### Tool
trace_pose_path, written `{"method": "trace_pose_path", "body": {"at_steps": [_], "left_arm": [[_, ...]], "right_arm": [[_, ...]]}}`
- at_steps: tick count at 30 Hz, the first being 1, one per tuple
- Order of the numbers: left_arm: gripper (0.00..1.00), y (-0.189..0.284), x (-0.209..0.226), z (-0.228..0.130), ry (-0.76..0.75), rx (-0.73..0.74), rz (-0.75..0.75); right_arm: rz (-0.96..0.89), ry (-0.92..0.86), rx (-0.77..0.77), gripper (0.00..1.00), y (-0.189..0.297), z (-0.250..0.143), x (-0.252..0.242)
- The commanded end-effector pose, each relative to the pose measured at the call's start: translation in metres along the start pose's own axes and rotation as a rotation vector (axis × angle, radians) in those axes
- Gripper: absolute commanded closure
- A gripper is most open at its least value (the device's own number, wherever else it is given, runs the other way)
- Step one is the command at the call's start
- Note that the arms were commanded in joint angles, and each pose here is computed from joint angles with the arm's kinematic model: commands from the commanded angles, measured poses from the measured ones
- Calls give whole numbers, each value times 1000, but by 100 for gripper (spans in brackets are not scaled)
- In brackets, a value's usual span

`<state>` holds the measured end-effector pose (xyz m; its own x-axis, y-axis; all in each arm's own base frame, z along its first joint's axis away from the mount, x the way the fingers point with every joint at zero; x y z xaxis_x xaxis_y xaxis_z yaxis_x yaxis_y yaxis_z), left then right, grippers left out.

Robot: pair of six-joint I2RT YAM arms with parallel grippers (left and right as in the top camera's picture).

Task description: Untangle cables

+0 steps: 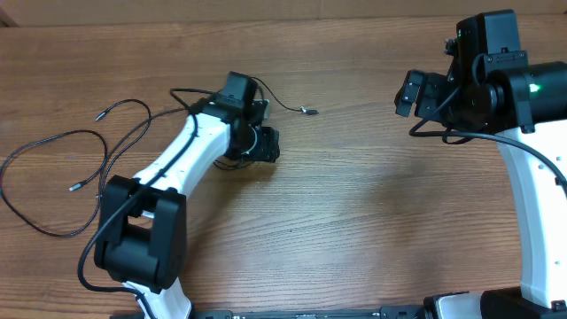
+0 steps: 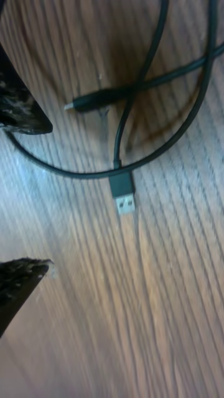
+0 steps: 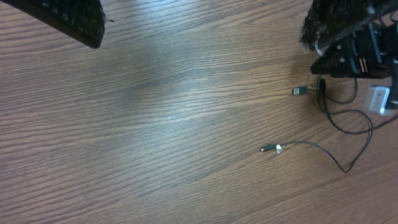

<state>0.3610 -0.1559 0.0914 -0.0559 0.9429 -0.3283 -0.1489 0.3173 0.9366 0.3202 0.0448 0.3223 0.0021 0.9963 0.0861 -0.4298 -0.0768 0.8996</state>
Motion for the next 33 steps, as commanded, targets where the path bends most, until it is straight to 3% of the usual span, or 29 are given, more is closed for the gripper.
{"method": "trace_pose_path", "body": {"at_steps": [1, 5, 8, 16, 18, 19, 20, 24, 30, 32, 33], "left_arm": [[37, -2, 10, 8, -81, -93, 212], [36, -1, 11, 13, -107, -149, 297], [44, -3, 7, 13, -108, -147, 267], [49, -37, 8, -1, -99, -20, 212], [65, -40, 5, -4, -102, -7, 200], [96, -37, -1, -2, -107, -14, 178], [96, -36, -4, -1, -108, -16, 163], [96, -2, -58, 18, -143, -43, -99], [96, 95, -170, 20, -467, -17, -752], [96, 105, -180, 19, -521, -33, -788], [88, 100, -176, 22, -507, -49, -731]], "right_arm": [[0, 1, -1, 0, 0, 0, -1], [0, 1, -1, 0, 0, 0, -1], [0, 1, -1, 0, 0, 0, -1], [0, 1, -1, 0, 0, 0, -1], [0, 1, -1, 0, 0, 0, -1], [0, 1, -1, 0, 0, 0, -1], [0, 1, -1, 0, 0, 0, -1], [0, 1, -1, 0, 0, 0, -1], [0, 1, -2, 0, 0, 1, -1], [0, 1, -3, 0, 0, 1, -1], [0, 1, -2, 0, 0, 1, -1]]}}
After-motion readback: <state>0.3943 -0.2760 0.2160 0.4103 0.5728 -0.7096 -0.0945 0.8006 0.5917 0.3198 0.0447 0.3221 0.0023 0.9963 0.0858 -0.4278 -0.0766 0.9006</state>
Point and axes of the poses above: each gripper's point midway between its finger pads, its own y axis back along the fingers, its own x axis along the line the jaws close on, z = x × y, the point moved 4 cm from there along y, back along the fingers, and after that the axes turned 13 degrees about y, right-handed, at the moved point
